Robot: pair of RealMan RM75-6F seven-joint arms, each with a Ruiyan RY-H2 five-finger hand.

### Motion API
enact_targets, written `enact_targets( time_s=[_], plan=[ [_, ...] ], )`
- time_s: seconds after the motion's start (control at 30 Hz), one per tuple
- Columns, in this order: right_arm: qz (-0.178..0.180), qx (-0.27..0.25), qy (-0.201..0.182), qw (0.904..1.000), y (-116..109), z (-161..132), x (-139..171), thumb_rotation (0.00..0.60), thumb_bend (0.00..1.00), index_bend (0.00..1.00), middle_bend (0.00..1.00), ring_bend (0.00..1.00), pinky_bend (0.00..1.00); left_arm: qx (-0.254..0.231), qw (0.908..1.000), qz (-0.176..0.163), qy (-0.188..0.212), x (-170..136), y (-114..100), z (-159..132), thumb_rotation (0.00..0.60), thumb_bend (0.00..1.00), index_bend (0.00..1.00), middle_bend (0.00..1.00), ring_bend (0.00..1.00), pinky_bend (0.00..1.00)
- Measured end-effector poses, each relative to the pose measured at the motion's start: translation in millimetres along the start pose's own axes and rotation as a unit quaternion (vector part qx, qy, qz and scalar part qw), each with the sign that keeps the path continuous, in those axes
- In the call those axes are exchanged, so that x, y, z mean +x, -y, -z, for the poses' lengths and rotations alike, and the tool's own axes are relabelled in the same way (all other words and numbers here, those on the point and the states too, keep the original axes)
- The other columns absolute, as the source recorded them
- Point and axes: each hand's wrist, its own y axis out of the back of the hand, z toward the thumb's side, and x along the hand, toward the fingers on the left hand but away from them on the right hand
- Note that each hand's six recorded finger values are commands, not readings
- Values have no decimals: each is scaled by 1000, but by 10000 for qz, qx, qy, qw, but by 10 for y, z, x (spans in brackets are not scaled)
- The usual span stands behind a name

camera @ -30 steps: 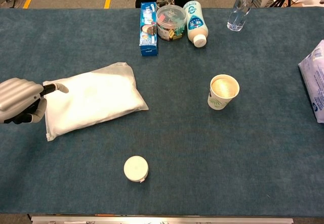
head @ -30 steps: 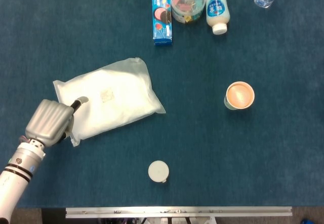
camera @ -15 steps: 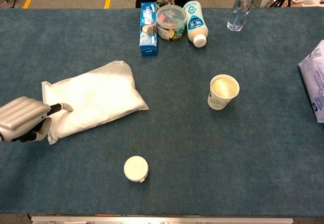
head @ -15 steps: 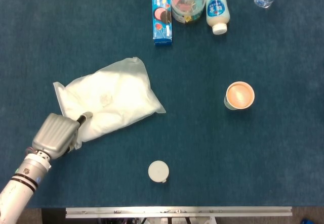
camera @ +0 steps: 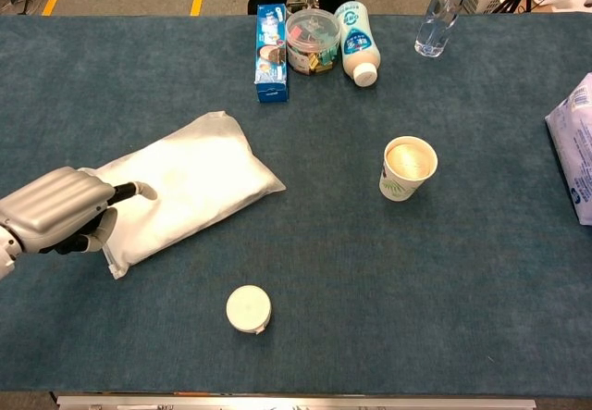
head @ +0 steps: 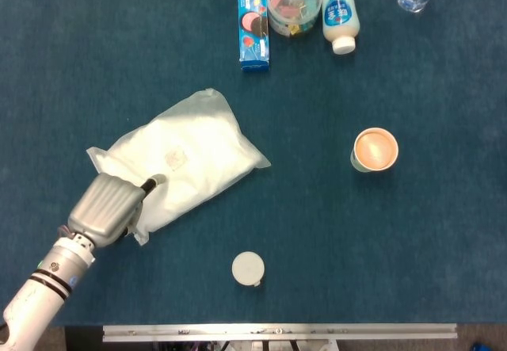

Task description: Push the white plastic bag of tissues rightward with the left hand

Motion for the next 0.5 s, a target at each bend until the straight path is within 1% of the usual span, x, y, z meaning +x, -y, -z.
enact_targets(
  time_s=[0.17, 0.33, 0.4, 0.5],
  plan=[
    [-3, 10, 6, 10000, 3, 3, -3, 600, 208, 359, 450, 281, 371, -2, 9997, 191, -156, -41, 122, 97, 600, 1000, 204, 1000, 876, 870],
    [-2, 18, 15, 10000, 5, 6, -4, 600, 208, 360, 450, 281, 371, -27, 9994, 312, -142, -65, 223, 116, 600, 1000, 205, 1000, 876, 870],
    [-9, 17, 14, 10000, 7, 5, -4, 600, 209, 359, 450, 281, 371, -25, 9994, 317, -96, -67, 232, 96, 600, 1000, 205, 1000, 876, 870],
    [5, 3, 12, 10000, -3, 6, -3, 600, 209, 359, 450, 281, 371, -64, 9998, 177, -33, -39, 161, 63, 600, 1000, 205, 1000, 876, 870]
  ],
)
